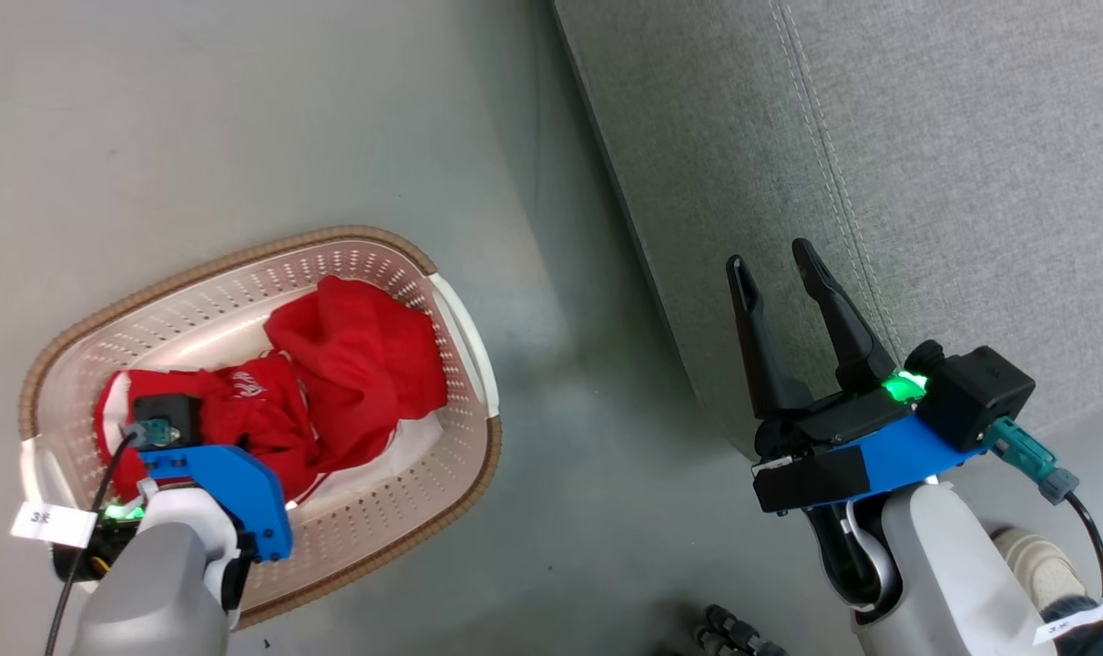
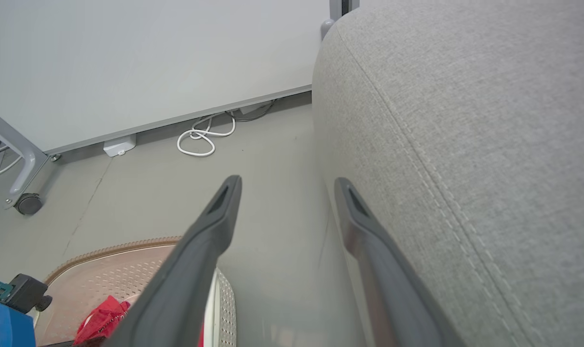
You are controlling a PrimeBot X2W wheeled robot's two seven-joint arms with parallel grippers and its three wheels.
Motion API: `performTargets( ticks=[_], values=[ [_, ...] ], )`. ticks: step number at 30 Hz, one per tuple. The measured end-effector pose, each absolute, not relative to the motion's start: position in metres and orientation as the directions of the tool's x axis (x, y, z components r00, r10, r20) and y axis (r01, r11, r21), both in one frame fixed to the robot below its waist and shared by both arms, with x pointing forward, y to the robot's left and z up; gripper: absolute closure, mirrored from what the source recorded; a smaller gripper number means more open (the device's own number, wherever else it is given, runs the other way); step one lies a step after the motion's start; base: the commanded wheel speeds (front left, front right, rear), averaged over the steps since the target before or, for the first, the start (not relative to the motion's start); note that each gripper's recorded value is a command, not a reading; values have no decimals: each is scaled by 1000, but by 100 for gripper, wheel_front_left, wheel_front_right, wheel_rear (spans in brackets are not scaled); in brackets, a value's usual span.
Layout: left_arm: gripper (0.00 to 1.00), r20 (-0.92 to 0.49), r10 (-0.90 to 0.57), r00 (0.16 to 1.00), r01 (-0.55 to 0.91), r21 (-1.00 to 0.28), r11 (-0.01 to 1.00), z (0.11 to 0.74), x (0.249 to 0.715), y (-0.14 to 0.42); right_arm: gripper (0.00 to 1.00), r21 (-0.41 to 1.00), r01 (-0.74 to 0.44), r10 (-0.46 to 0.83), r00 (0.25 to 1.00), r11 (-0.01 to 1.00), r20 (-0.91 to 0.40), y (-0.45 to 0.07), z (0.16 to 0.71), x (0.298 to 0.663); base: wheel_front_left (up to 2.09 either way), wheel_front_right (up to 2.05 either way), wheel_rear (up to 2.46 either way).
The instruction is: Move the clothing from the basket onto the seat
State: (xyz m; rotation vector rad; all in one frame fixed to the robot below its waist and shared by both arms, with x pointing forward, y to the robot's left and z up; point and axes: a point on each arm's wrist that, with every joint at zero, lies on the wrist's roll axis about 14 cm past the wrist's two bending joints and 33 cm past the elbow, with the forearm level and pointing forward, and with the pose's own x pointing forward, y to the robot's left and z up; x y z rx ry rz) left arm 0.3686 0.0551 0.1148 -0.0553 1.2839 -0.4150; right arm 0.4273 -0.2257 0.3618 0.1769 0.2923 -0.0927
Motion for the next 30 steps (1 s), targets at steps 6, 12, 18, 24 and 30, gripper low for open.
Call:
performTargets(
  ticks=[6,12,18,24,30],
  values=[
    [100,-892,-355,279,250,-290,924,139,373,50,0,160,85,-42,965,983,-259,-218,374,432,0,0,0],
    [100,-855,-368,366,257,-287,923,177,381,51,0,168,21,12,981,986,-192,-200,400,437,0,0,0],
    [100,-797,-370,477,231,-293,928,223,389,54,0,189,-34,60,989,981,-132,-181,425,433,0,0,0],
    [100,-680,-413,606,247,-332,910,283,408,42,0,196,-90,107,991,976,-79,-163,448,424,0,0,0],
    [100,-548,-459,699,314,-341,886,343,421,31,0,192,-146,155,987,971,-33,-145,467,414,0,0,0]
  ],
)
